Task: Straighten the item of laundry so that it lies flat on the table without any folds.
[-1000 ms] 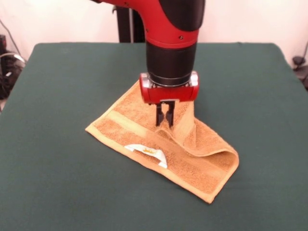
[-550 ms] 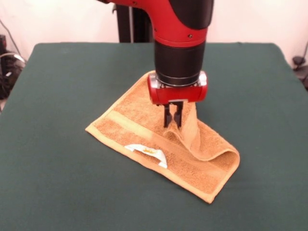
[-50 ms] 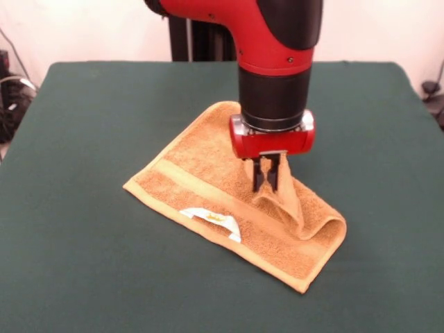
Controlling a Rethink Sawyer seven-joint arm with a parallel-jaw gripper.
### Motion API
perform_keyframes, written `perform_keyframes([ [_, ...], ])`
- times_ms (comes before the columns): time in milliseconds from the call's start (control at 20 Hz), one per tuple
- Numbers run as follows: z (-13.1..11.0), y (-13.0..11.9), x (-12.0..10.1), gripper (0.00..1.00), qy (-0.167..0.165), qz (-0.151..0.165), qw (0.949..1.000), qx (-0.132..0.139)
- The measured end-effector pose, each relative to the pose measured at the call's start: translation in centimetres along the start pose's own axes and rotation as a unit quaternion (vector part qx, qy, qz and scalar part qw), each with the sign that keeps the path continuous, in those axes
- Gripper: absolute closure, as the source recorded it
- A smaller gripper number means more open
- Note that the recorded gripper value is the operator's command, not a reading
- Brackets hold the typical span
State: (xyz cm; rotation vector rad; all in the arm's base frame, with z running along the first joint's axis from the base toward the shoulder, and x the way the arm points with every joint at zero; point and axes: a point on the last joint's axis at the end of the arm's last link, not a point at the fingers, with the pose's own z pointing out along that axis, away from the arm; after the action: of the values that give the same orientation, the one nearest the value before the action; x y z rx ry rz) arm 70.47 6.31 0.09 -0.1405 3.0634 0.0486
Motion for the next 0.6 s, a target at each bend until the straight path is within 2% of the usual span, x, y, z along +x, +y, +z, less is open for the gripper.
perform_keyframes([
  [300,0.6,1.2,0.8,1.0,0.009,0.0,0.9999,-0.013],
  [600,0.6,1.4,1.2,1.0,0.012,0.0,0.9998,-0.015],
])
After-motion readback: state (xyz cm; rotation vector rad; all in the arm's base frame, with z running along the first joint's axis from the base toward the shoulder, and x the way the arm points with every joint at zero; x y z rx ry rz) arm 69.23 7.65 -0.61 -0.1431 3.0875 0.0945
